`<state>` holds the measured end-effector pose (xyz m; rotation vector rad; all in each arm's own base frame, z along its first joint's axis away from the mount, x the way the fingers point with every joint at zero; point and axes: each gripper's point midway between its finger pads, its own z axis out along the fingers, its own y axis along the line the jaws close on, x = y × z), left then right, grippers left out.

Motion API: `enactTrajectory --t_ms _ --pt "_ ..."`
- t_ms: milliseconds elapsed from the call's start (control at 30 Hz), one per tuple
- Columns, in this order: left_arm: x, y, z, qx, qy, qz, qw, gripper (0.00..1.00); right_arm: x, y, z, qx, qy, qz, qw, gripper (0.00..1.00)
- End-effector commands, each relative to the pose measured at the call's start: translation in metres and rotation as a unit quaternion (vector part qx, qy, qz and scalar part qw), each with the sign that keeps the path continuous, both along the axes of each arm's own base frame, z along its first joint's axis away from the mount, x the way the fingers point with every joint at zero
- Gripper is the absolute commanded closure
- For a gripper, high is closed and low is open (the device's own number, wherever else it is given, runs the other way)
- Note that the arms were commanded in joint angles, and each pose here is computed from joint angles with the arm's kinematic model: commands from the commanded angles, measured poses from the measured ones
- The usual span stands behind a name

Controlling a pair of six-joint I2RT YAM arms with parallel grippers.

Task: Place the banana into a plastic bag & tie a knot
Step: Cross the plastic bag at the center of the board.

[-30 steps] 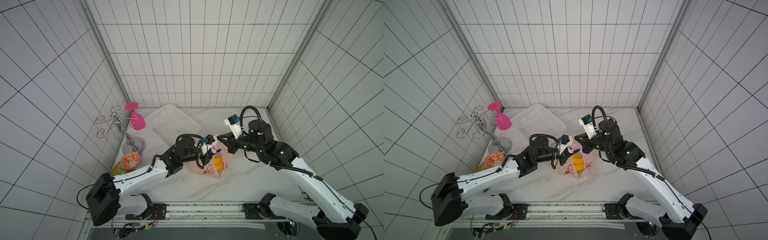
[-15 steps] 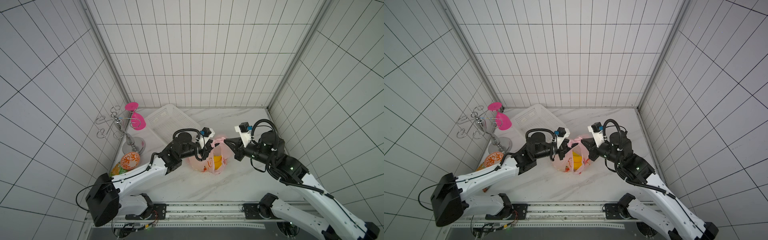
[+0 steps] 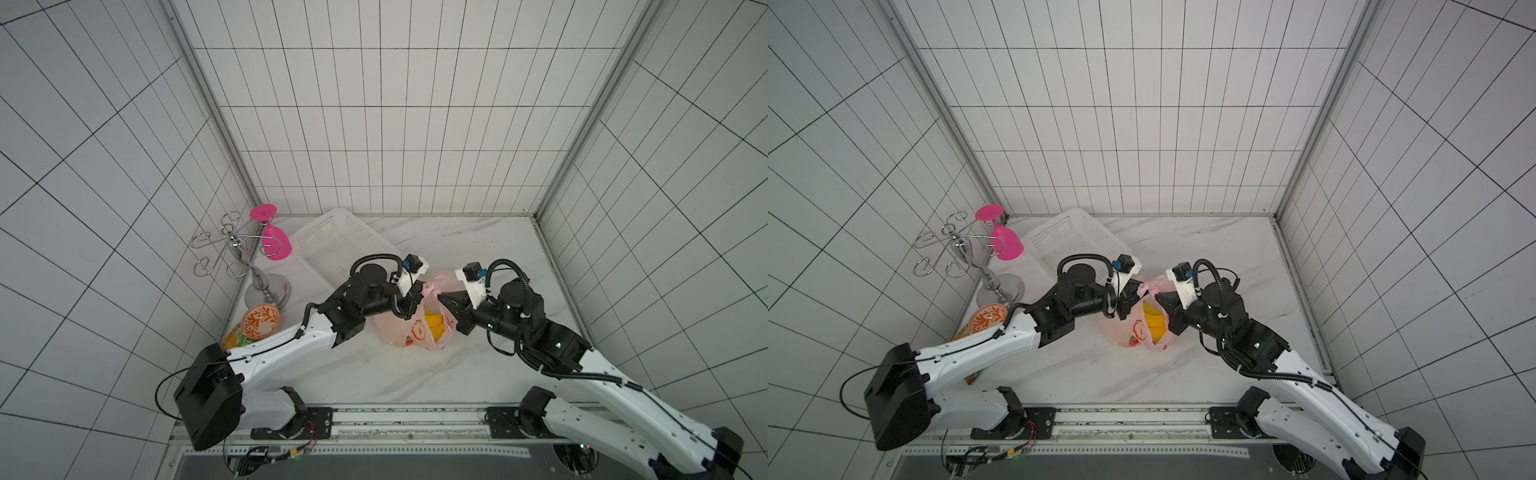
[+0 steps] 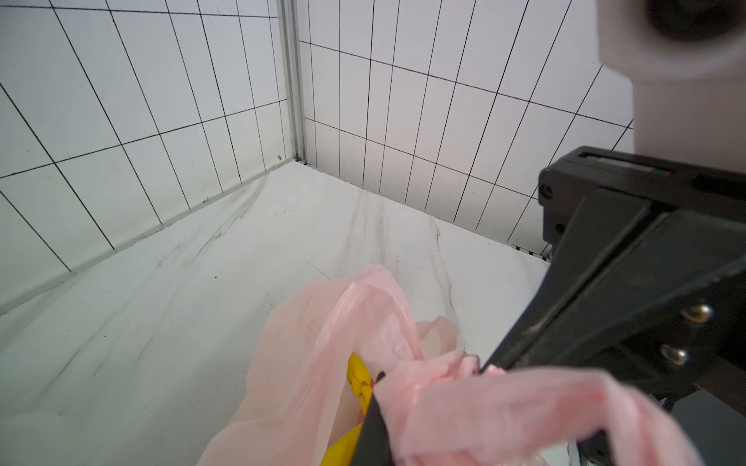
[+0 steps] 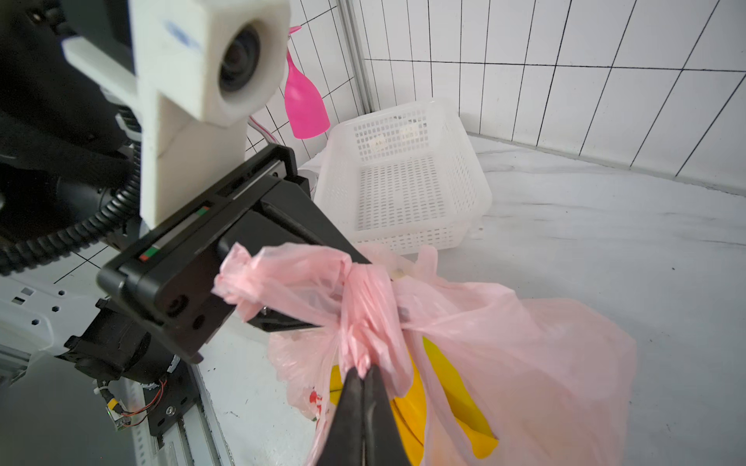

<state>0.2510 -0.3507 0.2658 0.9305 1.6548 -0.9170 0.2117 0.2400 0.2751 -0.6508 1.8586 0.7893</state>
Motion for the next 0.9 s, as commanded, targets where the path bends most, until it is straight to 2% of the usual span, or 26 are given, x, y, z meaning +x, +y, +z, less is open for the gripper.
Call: enactTrajectory --t_ms 0,333,600,867 --pt "0.018 0.003 0.031 -0.023 -0.038 0.033 0.998 1.0 -0.003 0.0 -0.048 -0.035 0.046 -0.008 0.998 1.0" --pt "0.013 -0.002 0.033 -0.018 -0.043 0.014 0.999 1.0 0.016 0.0 -0.082 -0.078 0.059 -0.058 0.994 1.0" --pt "-0.016 -0.015 0.024 0.007 -0.035 -0.048 0.998 0.92 0.036 0.0 -0.061 -0.054 0.011 -0.096 0.994 1.0" --pt "-0.03 -0.013 0.015 0.028 -0.035 -0.068 0.997 0.79 0.038 0.003 -0.051 -0.041 -0.001 -0.094 0.995 1.0"
